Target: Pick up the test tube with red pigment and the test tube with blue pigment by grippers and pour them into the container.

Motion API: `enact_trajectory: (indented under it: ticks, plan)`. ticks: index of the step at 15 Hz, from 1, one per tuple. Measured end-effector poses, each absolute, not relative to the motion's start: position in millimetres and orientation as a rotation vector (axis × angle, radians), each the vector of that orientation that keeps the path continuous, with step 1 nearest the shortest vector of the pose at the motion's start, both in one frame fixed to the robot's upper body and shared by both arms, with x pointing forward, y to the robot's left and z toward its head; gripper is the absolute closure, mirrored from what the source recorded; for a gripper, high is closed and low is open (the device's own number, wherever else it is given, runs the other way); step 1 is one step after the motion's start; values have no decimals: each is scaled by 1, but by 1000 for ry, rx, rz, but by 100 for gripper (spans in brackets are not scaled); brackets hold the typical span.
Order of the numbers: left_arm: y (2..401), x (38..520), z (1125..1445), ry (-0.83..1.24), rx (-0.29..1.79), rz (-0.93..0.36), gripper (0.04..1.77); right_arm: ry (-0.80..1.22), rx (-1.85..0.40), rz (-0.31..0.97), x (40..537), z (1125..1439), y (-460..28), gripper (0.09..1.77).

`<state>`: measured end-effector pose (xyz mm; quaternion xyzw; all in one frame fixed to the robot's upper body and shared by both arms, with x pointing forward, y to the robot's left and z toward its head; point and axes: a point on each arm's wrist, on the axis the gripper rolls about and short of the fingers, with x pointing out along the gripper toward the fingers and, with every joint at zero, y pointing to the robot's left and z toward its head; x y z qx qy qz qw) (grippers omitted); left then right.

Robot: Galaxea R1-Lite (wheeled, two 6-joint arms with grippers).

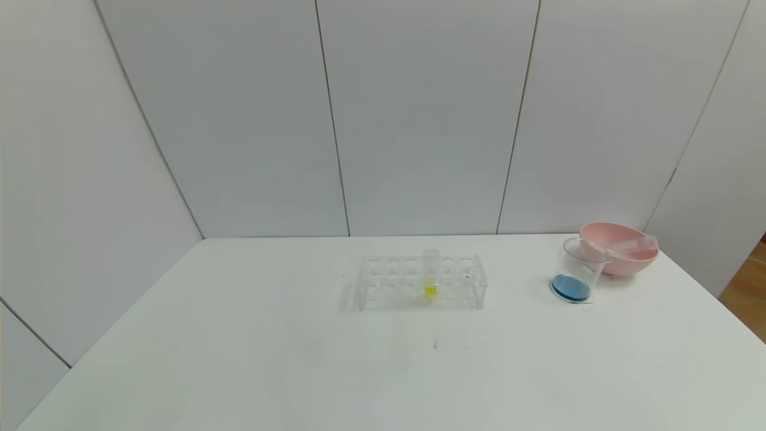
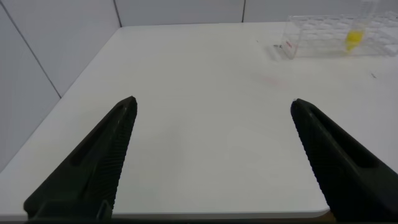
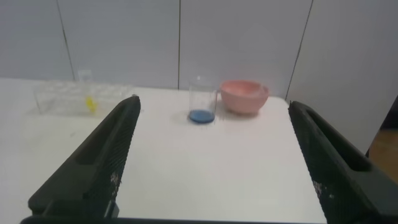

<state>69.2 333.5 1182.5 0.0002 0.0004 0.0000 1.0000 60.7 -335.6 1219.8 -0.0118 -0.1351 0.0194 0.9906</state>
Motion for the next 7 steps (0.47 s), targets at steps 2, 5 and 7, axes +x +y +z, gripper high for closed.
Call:
enact_trajectory:
  ticks: [2, 5, 7]
  plan:
    - [334, 69, 1183, 1, 1, 0, 5, -98, -18, 37, 67, 1195, -336, 16]
    - [334, 69, 1183, 1, 0, 0, 5, -3, -15, 0, 69, 1183, -337, 16]
    - [334, 69, 1183, 1, 0, 0, 5, 0, -15, -1, 69, 1183, -337, 16]
